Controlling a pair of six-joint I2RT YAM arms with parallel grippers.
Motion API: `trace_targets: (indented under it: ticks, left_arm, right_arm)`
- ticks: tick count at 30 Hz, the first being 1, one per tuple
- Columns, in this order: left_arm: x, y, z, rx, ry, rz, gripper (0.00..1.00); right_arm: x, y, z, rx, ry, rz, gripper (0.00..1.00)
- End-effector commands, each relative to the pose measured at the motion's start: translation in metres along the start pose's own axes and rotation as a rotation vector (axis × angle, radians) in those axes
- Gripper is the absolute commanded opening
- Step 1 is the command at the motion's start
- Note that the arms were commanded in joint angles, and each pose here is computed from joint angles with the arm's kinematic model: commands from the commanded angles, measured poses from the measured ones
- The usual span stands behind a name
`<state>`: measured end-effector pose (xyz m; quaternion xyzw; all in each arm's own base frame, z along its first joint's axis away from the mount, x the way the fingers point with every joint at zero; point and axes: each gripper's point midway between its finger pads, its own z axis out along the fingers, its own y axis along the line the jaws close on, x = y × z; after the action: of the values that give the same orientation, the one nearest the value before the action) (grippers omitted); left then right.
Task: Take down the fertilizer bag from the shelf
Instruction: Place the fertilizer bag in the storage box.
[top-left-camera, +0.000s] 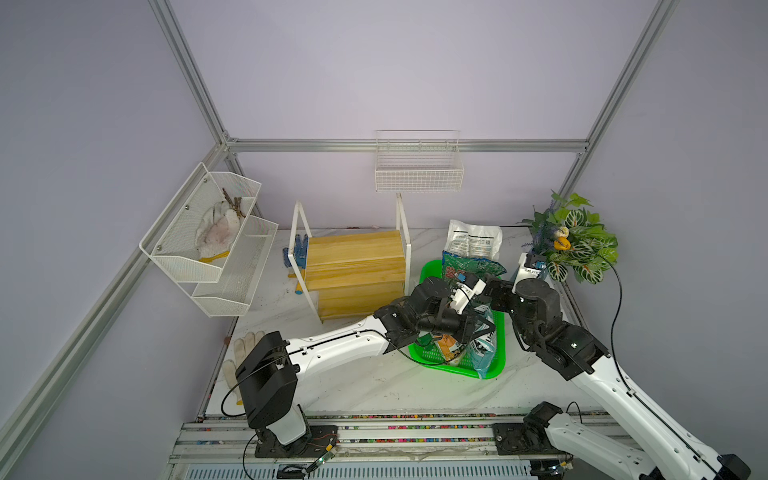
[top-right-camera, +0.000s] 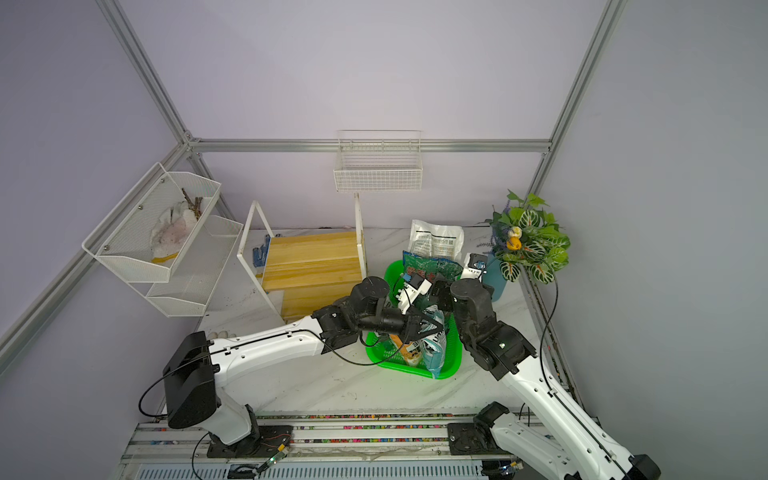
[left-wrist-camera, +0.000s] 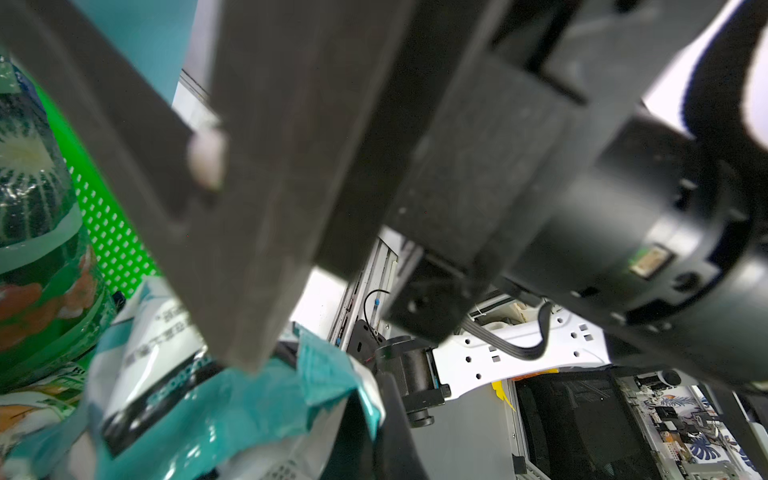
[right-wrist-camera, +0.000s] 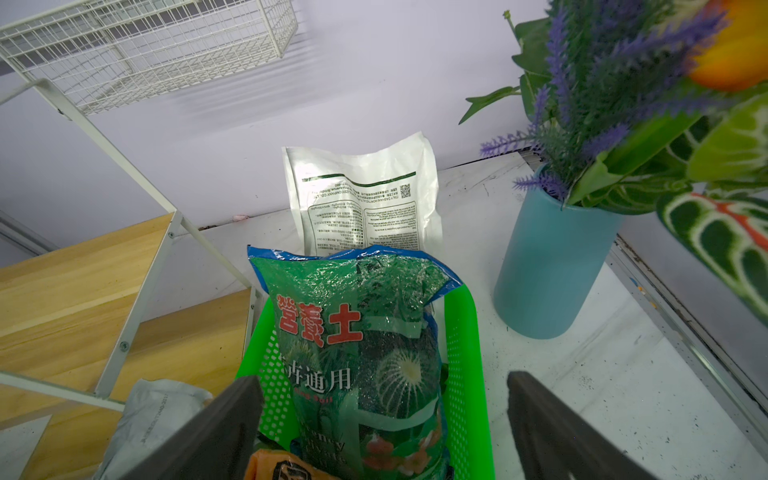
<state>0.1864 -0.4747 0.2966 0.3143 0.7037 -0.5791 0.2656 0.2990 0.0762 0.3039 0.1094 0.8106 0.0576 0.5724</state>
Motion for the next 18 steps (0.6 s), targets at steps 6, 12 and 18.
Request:
trace_targets:
  ticks: [6, 12, 18]
  left_arm:
    - [-0.057, -0.037, -0.007, 0.073, -0.159, 0.155, 0.00]
    - [-0.026, 0.031, 0.010, -0.039, -0.081, 0.064, 0.00]
    - [-0.025, 0.083, 0.001, -0.181, -0.080, 0.030, 0.00]
  right_arm:
    - [-0.004, -0.004, -0.003, 0.006, -0.022, 0.024, 0.97]
    - [-0.006, -0.007, -0.007, 0.006, -0.032, 0.023, 0.96]
    - [-0.005, -0.007, -0.007, 0.005, -0.033, 0.022, 0.96]
